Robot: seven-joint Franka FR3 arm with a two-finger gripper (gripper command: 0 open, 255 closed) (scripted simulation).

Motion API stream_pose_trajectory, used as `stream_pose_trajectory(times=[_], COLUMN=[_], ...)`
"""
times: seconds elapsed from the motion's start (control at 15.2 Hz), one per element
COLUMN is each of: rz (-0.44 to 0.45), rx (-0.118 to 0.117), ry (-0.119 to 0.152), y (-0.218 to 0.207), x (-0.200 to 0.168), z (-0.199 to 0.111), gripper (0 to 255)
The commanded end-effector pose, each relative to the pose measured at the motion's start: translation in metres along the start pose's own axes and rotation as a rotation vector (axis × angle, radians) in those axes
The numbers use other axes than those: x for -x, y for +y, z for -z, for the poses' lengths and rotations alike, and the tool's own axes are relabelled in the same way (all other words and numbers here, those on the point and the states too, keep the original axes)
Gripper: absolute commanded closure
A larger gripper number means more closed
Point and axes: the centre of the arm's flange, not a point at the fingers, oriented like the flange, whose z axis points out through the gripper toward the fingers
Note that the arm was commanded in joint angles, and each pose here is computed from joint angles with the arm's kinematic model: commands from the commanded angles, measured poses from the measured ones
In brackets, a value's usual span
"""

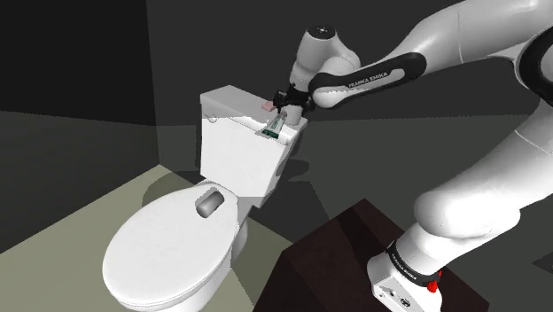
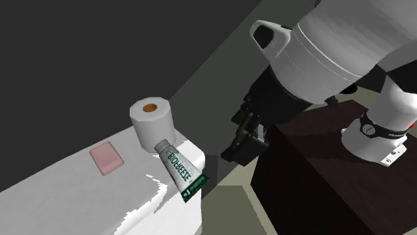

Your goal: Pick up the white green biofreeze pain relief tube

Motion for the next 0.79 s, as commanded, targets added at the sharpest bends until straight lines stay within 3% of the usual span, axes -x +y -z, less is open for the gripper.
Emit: stream_pose_trajectory(times=[0.0,0.59,0.73], rz=[-0.059,-0.301,-0.302], rx=[0.022,0.124,0.125], ry=[0.021,0.099,0.100], y=[-0.011,-0.044,-0.045], x=[-0.011,-0.067,-0.065], z=[-0.023,-0.122,-0.128], gripper=[0,0,0])
